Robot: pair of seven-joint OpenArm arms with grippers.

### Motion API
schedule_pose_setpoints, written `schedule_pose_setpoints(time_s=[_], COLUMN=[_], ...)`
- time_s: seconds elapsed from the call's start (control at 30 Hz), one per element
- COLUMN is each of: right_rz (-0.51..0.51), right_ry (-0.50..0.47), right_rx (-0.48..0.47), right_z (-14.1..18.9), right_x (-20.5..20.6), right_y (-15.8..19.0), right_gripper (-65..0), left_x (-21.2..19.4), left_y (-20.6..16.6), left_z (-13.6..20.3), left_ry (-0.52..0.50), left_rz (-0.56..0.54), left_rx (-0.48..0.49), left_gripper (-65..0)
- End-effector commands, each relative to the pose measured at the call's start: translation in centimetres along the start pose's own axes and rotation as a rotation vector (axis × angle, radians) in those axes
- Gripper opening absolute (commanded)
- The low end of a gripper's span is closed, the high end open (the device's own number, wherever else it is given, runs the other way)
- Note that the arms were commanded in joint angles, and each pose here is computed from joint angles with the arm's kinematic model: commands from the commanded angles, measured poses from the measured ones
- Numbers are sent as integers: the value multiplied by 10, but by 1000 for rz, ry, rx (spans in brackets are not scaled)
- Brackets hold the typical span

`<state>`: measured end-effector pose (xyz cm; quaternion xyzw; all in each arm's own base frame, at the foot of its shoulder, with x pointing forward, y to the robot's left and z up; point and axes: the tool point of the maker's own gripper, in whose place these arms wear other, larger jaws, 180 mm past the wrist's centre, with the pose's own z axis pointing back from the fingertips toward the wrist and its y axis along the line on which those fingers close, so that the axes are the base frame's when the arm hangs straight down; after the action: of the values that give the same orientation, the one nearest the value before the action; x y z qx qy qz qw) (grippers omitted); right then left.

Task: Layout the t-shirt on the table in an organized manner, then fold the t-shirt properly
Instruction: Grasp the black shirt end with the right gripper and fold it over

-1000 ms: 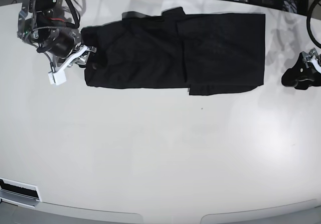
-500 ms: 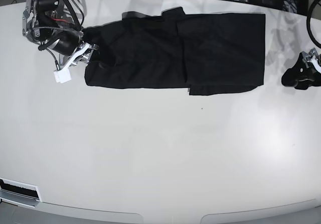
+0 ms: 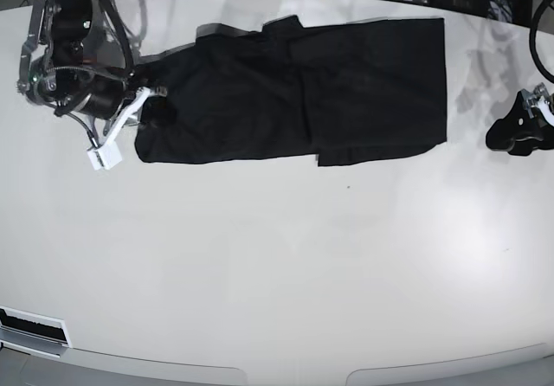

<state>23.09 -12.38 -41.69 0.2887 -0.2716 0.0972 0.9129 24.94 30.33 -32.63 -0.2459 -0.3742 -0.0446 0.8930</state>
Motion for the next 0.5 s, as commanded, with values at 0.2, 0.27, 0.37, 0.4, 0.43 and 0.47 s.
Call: schedule_pose_setpoints(time_s=[0.2,0.27,0.37,0.4,0.43,0.47], right_rz=[261,308,371,376,379,376], right_ry=[-141,-193,-270,-292,-309,-325], right_rx=[-289,-374,-433,-422,-389,-336], right_z=[87,116,147,152,152,149], right_x=[48,61,78,81,82,81], right_y=[-4,-4,10,18,29,41], right_gripper=[-650,-650,-650,-650,-650,-650], left_x=[17,17,17,17,18,19], left_y=[-1,-1,-1,-2,-2,-3], left_z=[6,6,6,6,6,6], left_ry=[-40,-40,-41,-42,-46,-51], left_rz=[-35,-35,-34,-34,-32,-29], left_rx=[-5,-5,-6,-7,-11,-16], left_gripper=[-220,-220,-220,-220,-220,-220])
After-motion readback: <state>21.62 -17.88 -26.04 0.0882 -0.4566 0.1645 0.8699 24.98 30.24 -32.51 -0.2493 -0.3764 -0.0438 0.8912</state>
